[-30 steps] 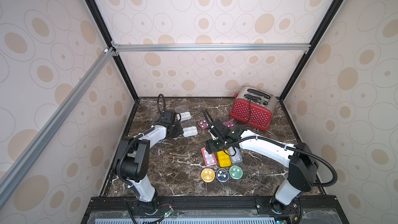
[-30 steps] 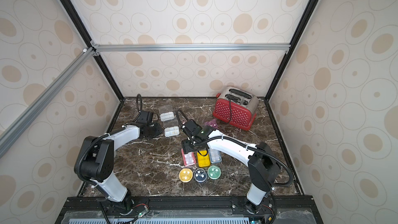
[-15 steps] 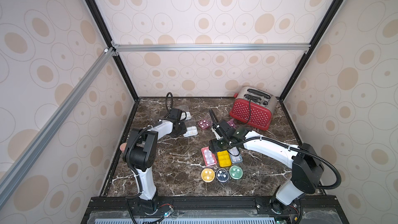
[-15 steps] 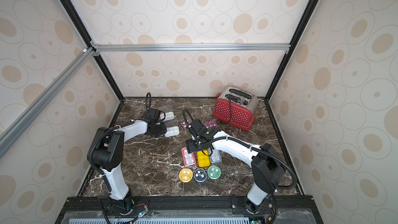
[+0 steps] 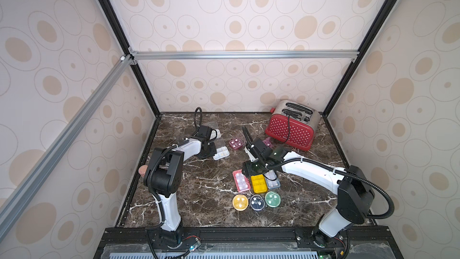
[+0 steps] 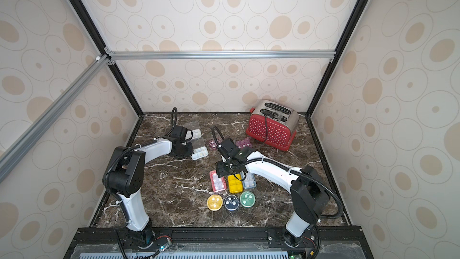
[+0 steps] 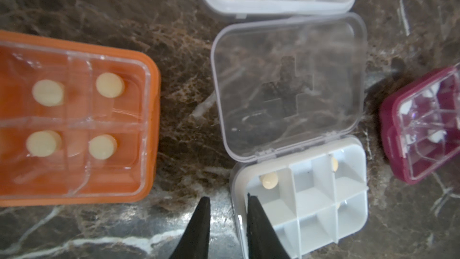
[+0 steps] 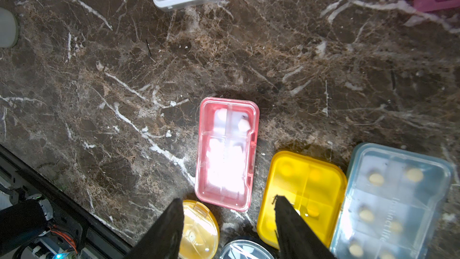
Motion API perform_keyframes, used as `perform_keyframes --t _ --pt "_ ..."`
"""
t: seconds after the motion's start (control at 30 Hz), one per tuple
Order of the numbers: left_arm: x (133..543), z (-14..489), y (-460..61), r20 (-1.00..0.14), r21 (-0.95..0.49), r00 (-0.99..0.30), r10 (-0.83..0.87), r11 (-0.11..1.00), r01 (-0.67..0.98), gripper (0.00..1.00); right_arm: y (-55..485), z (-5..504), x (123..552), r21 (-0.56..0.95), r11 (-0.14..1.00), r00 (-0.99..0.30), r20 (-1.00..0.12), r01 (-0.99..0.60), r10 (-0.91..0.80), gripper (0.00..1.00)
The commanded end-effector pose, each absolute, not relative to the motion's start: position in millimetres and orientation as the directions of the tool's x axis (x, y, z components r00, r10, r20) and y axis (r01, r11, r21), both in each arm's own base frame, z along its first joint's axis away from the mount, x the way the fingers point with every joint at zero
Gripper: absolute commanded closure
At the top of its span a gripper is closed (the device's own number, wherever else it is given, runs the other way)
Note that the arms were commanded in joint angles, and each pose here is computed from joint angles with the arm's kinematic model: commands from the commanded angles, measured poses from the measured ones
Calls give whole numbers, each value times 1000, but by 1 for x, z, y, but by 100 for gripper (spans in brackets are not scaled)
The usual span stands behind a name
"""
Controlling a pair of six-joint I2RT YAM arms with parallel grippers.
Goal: Close pillboxes
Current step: Move the pillbox to the center of the board.
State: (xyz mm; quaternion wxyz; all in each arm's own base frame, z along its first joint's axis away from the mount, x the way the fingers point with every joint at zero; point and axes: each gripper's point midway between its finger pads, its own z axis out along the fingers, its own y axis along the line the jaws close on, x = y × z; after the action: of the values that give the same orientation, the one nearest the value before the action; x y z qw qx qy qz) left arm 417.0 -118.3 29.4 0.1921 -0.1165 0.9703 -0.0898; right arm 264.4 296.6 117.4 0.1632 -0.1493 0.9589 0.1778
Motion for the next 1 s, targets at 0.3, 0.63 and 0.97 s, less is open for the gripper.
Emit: perform_keyframes --t 0.3,0.63,0.97 --pt "398 28 -118 -310 -113 -943 -118 990 -86 83 294 115 267 268 904 -906 -355 -333 -228 40" --pt "342 18 -118 -240 -105 -971 -10 994 15 88 306 113 279 240 899 -899 -339 -367 -277 41" --pt "287 22 -123 -144 -98 -977 155 981 170 87 330 104 292 243 867 -880 -317 -435 -353 48"
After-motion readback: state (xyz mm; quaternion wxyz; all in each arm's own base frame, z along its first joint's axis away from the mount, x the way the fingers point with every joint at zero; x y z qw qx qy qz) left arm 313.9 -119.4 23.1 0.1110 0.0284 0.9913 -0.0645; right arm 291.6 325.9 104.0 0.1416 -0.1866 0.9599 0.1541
